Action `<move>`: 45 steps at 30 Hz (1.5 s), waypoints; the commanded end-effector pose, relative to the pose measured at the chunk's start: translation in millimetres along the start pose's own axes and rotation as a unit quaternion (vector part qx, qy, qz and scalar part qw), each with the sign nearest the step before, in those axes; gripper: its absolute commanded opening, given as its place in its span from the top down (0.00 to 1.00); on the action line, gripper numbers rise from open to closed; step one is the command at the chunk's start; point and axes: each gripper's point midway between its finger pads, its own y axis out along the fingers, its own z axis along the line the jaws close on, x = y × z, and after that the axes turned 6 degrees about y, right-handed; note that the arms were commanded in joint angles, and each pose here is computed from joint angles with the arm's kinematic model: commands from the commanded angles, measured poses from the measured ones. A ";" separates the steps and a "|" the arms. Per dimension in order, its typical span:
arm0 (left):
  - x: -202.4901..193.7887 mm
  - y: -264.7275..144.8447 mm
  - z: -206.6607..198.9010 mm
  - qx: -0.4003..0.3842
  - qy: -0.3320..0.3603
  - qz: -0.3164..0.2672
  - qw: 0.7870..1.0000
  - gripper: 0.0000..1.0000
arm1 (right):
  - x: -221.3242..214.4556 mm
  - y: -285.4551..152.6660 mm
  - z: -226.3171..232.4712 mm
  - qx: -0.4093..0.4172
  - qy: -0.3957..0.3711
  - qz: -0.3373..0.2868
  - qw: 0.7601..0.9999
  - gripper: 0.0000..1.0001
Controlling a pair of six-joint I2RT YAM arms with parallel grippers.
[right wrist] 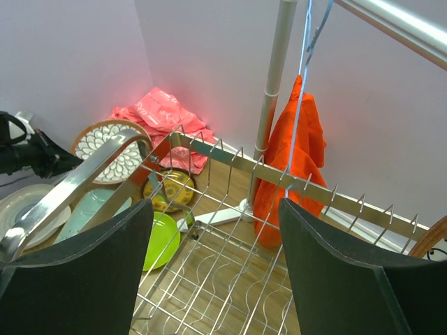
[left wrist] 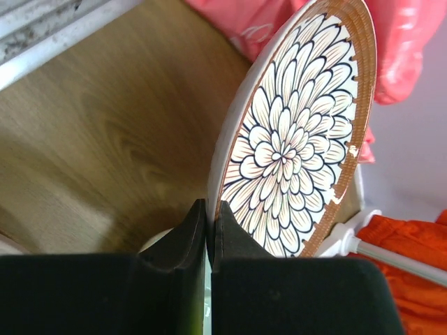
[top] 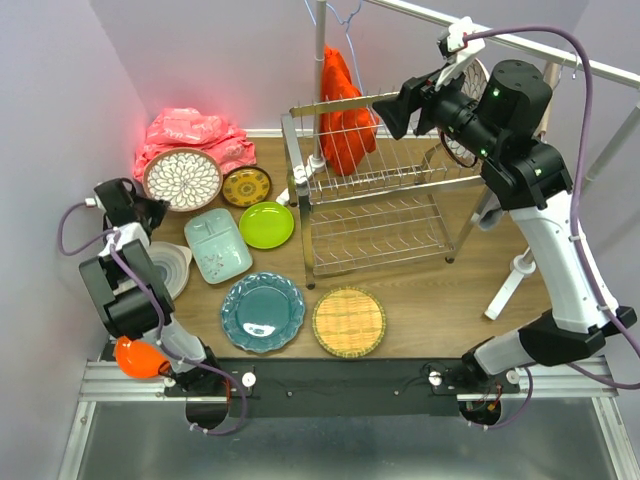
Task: Load the plates into the dish rack
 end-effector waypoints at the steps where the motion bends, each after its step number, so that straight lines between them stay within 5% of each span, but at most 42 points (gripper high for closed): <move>1: 54.0 -47.8 -67.8 -0.117 0.038 -0.076 0.989 1.00 | 10.1 -11.8 6.1 0.006 0.003 -0.017 1.000 0.20; 12: 38.1 -136.7 -121.2 -0.208 0.122 -0.066 0.968 1.00 | 10.2 -14.8 26.6 0.056 0.040 -0.011 0.998 0.20; 20: 39.8 -183.9 -174.5 -0.282 0.105 -0.078 0.950 1.00 | 9.5 -6.4 43.7 0.101 0.073 0.010 0.992 0.21; 36: 51.0 -303.0 -301.6 -0.445 0.118 -0.108 0.881 1.00 | -8.4 17.4 68.1 0.166 0.159 0.056 0.972 0.23; 45: 17.6 -341.9 -360.2 -0.511 0.108 -0.080 0.849 1.00 | 9.8 36.1 80.4 0.202 0.207 0.051 0.956 0.23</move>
